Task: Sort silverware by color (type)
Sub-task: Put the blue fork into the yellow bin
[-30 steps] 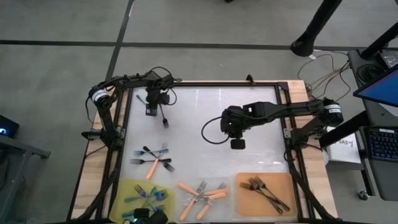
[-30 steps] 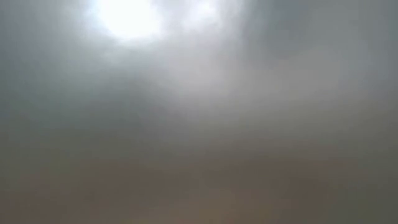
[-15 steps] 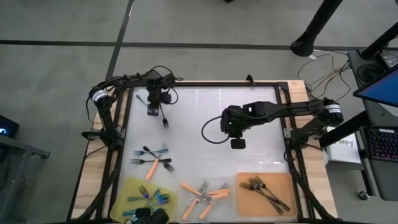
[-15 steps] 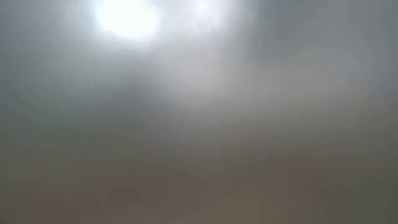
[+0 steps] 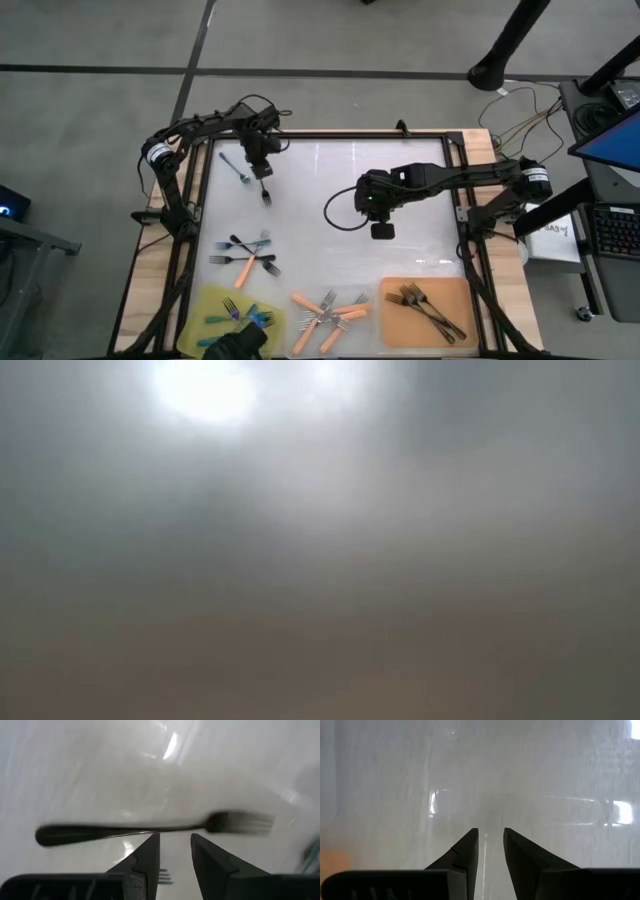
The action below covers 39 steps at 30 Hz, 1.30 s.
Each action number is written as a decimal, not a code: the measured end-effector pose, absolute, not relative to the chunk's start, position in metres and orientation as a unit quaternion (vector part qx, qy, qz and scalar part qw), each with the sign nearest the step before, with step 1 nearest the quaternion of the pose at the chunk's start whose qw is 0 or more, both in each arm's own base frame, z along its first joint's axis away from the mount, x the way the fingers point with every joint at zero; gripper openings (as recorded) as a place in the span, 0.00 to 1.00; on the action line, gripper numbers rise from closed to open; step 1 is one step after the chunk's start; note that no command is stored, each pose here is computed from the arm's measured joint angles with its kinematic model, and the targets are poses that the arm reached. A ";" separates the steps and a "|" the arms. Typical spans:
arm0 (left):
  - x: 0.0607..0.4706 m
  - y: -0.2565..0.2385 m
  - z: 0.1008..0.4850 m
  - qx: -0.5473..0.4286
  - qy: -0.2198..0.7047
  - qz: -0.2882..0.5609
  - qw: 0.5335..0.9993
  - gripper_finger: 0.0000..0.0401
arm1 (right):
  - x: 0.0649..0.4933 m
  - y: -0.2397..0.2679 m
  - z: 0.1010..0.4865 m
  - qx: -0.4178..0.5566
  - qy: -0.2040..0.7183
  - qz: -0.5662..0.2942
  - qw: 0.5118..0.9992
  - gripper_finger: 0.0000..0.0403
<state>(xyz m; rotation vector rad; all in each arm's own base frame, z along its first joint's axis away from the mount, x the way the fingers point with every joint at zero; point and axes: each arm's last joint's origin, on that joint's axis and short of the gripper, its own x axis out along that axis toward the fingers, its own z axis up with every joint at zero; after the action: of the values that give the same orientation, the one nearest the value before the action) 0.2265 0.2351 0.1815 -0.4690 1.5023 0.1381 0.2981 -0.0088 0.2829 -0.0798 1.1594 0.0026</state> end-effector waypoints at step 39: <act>0.139 0.275 0.177 -0.386 0.647 0.412 0.512 0.13 | 0.298 -0.009 0.282 -0.084 0.547 0.032 0.832 0.20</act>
<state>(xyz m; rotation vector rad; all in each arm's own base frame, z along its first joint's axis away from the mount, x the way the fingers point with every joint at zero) 0.1388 0.2750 0.1775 -0.9283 1.5563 0.9914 0.2981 -0.0088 0.2825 -0.1782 1.1592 0.0681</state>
